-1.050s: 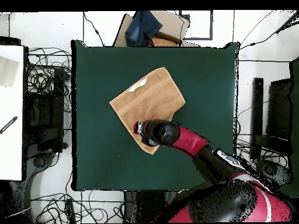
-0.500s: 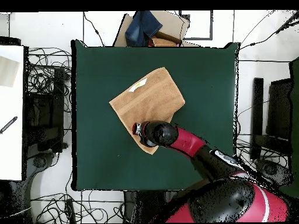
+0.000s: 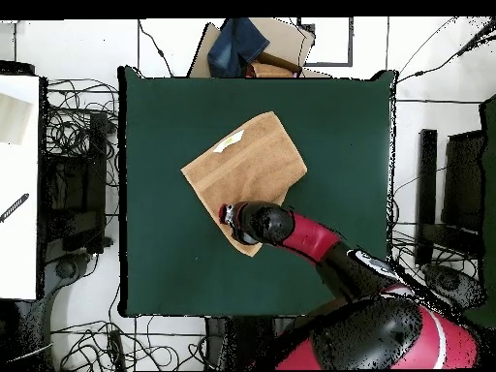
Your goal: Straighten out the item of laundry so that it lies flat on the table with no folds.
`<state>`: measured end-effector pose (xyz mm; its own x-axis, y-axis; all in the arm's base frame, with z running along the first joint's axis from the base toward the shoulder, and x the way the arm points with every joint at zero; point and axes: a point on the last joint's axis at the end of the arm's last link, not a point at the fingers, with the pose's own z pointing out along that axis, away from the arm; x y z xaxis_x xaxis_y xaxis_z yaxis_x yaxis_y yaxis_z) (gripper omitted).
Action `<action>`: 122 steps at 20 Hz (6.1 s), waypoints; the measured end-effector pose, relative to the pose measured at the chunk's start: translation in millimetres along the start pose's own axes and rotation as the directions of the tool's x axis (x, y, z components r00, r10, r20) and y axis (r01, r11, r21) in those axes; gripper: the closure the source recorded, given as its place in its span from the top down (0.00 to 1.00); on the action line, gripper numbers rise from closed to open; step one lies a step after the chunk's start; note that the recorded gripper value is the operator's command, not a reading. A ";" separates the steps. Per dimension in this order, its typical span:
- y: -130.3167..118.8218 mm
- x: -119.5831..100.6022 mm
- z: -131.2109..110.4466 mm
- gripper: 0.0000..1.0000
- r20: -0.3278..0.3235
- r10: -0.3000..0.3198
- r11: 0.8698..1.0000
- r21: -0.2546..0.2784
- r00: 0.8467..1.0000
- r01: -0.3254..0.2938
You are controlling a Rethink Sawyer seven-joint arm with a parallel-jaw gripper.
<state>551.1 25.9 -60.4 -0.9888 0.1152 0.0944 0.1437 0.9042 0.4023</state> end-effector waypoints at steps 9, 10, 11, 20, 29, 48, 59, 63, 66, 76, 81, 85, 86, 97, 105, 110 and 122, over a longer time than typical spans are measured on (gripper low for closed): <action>6.5 1.6 1.2 0.00 0.011 -0.026 0.999 0.036 1.000 0.026; 6.9 1.6 1.3 0.00 0.012 -0.028 0.999 0.039 1.000 0.027; 7.7 1.8 1.5 0.00 0.013 -0.032 0.999 0.045 0.999 0.031; 11.3 0.2 3.0 0.00 0.008 -0.029 0.997 0.070 1.000 0.028; 12.7 -2.0 3.9 0.00 0.003 -0.006 0.997 0.079 1.000 0.006; 17.8 -5.7 5.7 0.00 -0.006 0.019 0.994 0.106 1.000 -0.018; 20.1 -8.2 6.6 0.00 -0.002 0.099 0.988 0.120 0.995 -0.098; 23.9 -9.1 7.5 0.00 -0.003 0.111 0.983 0.149 0.994 -0.109; 31.9 -10.5 9.4 0.00 -0.013 0.094 0.975 0.205 0.995 -0.089; 41.8 -11.3 12.8 0.00 -0.015 0.073 0.957 0.283 0.997 -0.066; 41.9 -11.6 12.8 0.00 -0.017 0.074 0.957 0.282 0.997 -0.066; 41.2 -12.1 12.7 0.00 -0.019 0.080 0.958 0.279 0.997 -0.072; 41.1 -12.3 12.7 0.00 -0.019 0.081 0.958 0.278 0.997 -0.072; 37.1 -14.9 11.8 0.00 -0.032 0.106 0.963 0.251 0.994 -0.095; 18.8 -16.7 7.9 0.00 -0.047 0.114 0.986 0.123 0.992 -0.108; -4.7 -14.3 4.6 0.00 -0.044 0.126 0.990 -0.050 0.991 -0.128; -24.5 -11.2 7.0 0.00 -0.046 0.219 0.949 -0.221 0.975 -0.224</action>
<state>558.4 5.4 -77.7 -0.9305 0.2913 0.2221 0.3663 0.7417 0.5619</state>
